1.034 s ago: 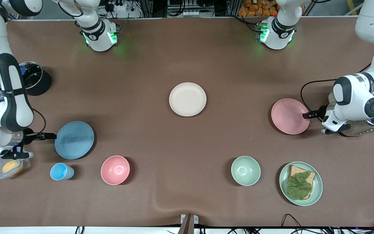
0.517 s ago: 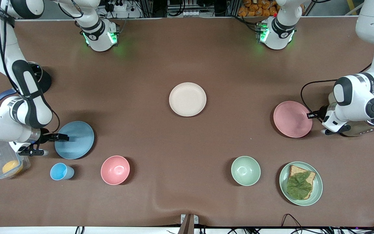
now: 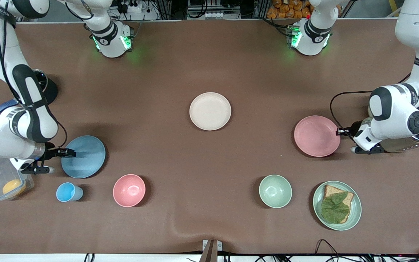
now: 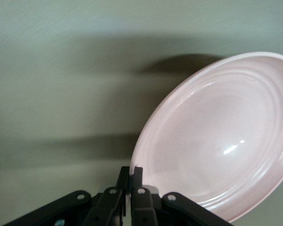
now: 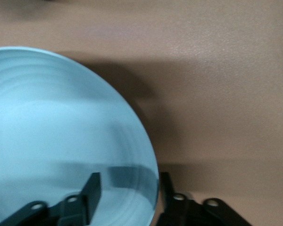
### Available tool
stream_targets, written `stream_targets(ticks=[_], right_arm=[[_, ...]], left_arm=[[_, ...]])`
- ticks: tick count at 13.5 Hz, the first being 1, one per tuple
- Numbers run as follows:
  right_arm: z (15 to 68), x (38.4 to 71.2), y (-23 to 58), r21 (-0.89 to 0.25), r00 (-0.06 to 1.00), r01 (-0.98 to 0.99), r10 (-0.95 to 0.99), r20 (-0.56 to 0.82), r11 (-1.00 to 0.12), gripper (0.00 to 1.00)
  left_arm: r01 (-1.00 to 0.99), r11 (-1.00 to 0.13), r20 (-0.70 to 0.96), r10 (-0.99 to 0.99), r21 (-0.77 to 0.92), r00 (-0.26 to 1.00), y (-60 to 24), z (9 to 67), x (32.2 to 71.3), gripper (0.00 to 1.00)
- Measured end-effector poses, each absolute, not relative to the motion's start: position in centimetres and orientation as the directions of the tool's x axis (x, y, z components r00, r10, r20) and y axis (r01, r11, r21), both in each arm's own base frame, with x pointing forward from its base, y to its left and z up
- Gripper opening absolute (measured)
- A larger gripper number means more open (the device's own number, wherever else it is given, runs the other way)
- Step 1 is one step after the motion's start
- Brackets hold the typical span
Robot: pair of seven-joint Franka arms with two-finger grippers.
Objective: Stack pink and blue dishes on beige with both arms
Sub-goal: 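Grasp the pink plate with the left gripper while the right gripper grasps the blue plate, then carry the pink plate over the beige plate while the right gripper lifts the blue plate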
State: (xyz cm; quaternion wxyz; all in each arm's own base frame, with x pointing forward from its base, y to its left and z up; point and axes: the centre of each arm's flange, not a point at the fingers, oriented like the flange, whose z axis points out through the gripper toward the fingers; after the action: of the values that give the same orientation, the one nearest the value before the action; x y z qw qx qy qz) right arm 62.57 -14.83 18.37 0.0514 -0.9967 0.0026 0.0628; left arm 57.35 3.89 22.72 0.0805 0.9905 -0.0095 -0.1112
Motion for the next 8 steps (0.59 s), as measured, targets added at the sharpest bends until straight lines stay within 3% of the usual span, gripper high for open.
stream_targets(ticks=[3,4,8], right_arm=[[18.7,62.6,-14.7,-0.103,0.992,-0.006,0.007,-0.127,-0.995,0.14],[18.8,62.6,-14.7,-0.104,0.992,-0.004,0.009,-0.125,-0.995,0.07],[20.0,62.6,-14.6,-0.11,0.991,0.008,0.023,-0.132,-0.994,0.03]], left_arm=[[-0.082,-0.968,-0.197,-0.131,0.239,0.972,-2.7,27.5,59.6,0.05],[-0.106,-0.96,-0.185,-0.157,0.257,0.97,-5.1,28.9,60.1,0.05],[-0.122,-0.953,-0.188,-0.179,0.278,0.966,-19.0,31.8,58.9,0.05]])
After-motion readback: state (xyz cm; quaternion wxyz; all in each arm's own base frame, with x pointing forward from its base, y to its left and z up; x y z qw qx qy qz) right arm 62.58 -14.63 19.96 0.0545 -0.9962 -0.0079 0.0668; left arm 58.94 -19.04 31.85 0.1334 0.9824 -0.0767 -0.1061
